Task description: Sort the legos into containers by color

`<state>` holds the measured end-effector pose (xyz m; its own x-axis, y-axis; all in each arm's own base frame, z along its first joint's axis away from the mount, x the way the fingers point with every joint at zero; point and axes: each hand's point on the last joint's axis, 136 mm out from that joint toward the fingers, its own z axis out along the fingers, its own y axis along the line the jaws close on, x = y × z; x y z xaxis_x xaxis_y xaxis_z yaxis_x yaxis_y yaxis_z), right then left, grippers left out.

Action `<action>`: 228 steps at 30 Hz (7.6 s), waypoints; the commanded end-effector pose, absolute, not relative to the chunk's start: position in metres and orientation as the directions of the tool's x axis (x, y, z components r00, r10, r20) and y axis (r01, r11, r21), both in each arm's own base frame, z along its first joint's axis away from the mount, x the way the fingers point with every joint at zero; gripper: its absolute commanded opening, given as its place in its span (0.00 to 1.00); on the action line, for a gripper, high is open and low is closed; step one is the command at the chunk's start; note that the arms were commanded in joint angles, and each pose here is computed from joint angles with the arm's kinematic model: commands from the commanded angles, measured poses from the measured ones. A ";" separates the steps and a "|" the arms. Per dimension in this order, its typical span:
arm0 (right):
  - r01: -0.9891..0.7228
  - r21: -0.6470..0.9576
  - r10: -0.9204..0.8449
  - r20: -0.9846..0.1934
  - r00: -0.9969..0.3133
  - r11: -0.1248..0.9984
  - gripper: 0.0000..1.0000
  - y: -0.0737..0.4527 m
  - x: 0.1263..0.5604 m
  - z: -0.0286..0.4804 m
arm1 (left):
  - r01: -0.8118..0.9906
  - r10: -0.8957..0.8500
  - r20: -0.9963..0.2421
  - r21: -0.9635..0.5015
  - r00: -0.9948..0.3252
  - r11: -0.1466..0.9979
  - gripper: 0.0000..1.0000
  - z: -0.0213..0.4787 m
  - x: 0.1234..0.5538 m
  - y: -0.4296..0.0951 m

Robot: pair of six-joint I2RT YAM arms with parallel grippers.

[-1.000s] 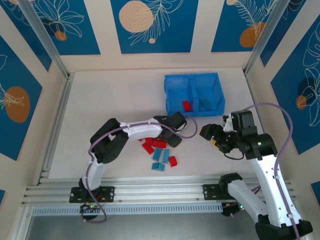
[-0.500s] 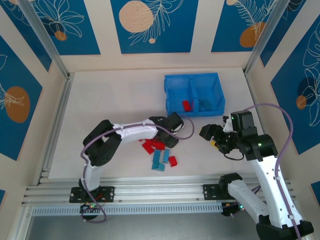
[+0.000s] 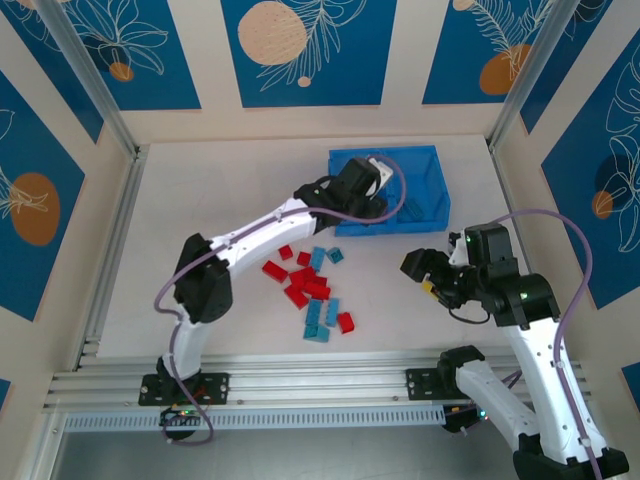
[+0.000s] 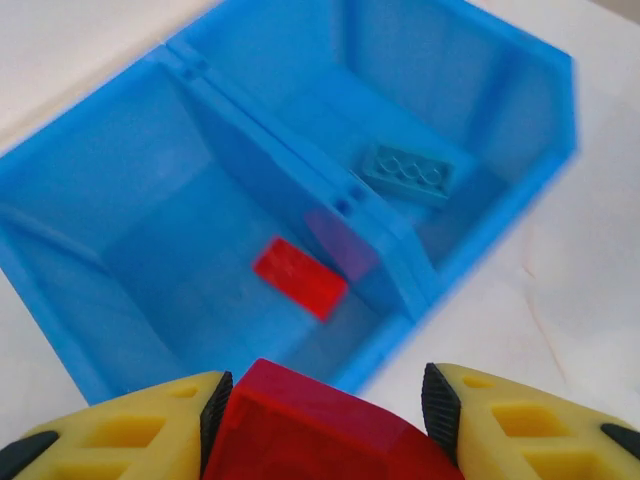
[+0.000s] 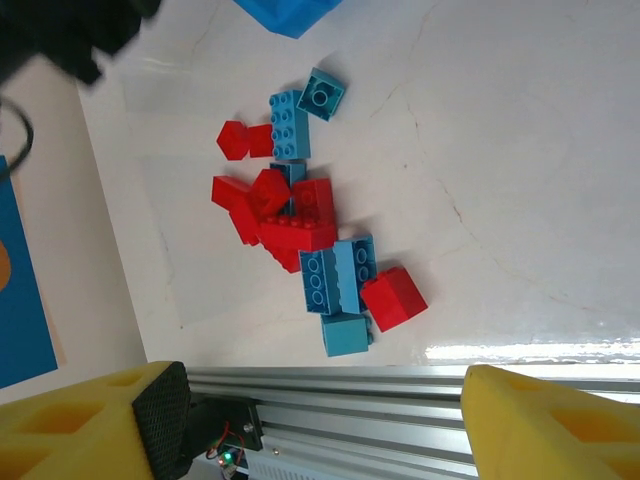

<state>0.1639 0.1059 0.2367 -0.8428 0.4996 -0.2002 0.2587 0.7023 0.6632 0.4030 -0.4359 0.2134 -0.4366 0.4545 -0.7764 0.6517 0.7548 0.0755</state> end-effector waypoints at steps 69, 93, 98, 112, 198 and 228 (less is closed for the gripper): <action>-0.430 0.066 -0.367 -0.415 -0.832 0.900 0.35 0.264 0.340 0.024 | 0.910 0.610 -0.751 0.399 0.252 0.115 1.00 0.229 0.142 -0.227; 0.056 0.243 0.222 -0.738 -0.637 0.968 0.24 0.071 0.394 0.229 | 0.874 0.465 -0.872 0.339 0.153 0.348 1.00 0.273 0.179 -0.248; 0.174 0.256 0.296 -0.588 -0.752 0.951 0.24 0.043 0.453 0.183 | 0.867 0.472 -0.880 0.277 0.055 0.415 1.00 0.273 0.184 -0.240; 0.267 0.288 0.379 -0.471 -0.797 0.920 0.56 0.046 0.511 0.157 | 0.574 0.310 -0.815 -0.034 -0.490 0.818 1.00 0.248 0.234 -0.214; 0.007 0.659 0.358 -0.399 -0.844 0.752 0.76 0.128 0.186 0.293 | 0.443 0.230 -0.745 -0.097 -0.626 0.891 0.46 0.166 0.482 -0.442; -0.613 0.220 -0.522 -0.356 -0.775 0.759 0.77 0.262 0.197 0.153 | 0.849 0.537 -0.827 0.396 0.164 0.351 0.67 0.320 0.198 -0.246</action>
